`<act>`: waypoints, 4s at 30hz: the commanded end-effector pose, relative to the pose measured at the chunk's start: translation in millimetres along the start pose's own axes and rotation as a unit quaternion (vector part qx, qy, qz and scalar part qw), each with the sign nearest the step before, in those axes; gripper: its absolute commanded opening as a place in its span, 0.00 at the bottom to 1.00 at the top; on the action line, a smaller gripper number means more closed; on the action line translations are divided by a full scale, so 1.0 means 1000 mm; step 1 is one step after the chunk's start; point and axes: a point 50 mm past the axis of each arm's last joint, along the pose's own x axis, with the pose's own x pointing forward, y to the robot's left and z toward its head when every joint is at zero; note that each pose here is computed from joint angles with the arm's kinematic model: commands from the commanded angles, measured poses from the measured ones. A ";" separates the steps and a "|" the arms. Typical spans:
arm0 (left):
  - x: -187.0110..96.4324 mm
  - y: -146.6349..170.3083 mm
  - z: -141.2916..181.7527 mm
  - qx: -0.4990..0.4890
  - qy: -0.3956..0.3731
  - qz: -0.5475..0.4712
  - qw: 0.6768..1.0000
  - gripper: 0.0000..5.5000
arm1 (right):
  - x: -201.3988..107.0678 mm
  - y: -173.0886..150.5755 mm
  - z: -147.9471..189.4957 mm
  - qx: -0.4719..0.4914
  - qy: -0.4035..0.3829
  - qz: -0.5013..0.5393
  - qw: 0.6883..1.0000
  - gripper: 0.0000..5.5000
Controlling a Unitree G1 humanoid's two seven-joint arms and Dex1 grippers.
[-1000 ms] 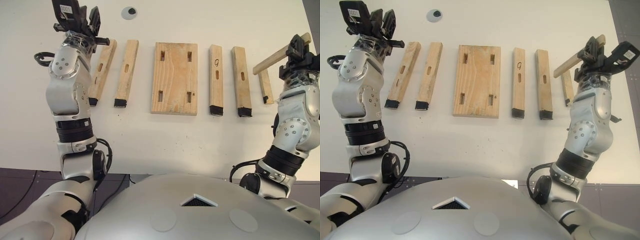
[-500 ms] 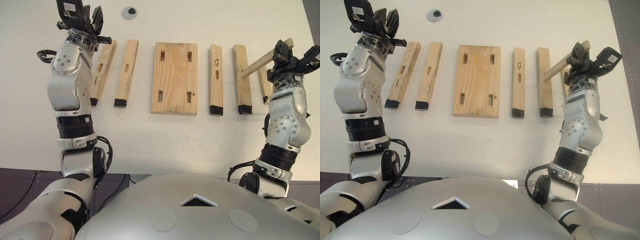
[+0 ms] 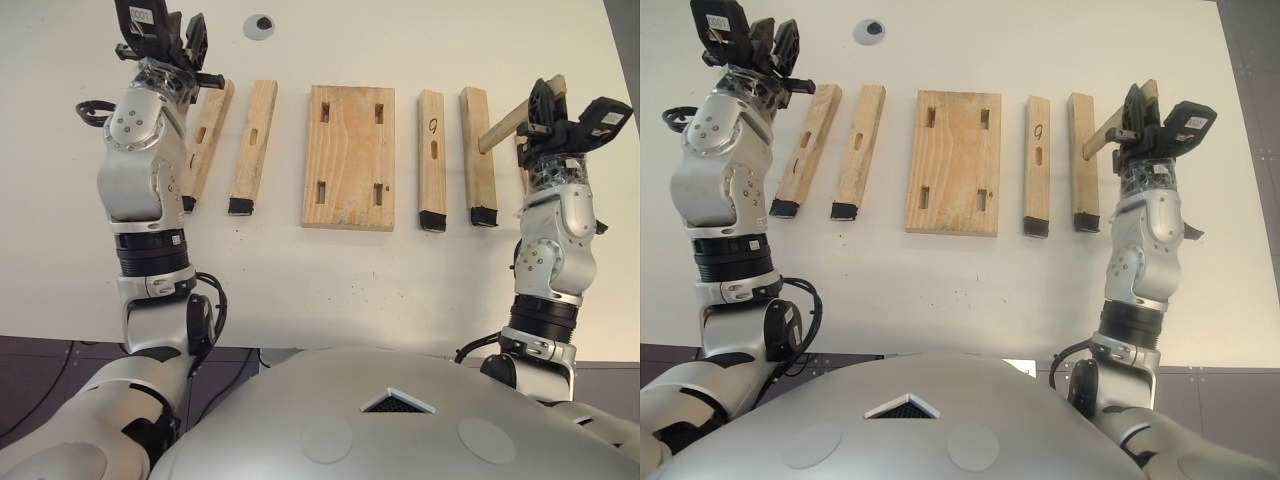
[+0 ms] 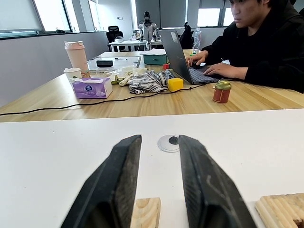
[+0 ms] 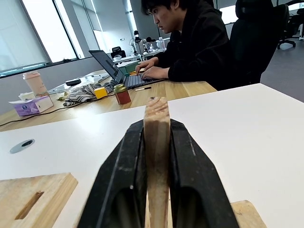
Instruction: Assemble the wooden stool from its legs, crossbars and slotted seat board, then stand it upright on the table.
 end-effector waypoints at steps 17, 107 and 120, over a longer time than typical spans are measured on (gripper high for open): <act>-0.005 0.005 -0.006 -0.015 0.001 0.035 0.999 0.25 | -0.038 -0.002 -0.063 -0.081 0.119 0.009 0.990 0.07; -0.021 -0.078 0.135 -0.414 -0.121 -0.569 0.700 0.70 | 0.028 0.111 0.138 0.173 0.126 0.635 0.742 0.37; -0.035 -0.066 0.132 -0.367 -0.122 -0.588 0.710 0.51 | 0.026 0.097 0.130 0.148 0.168 0.643 0.732 0.37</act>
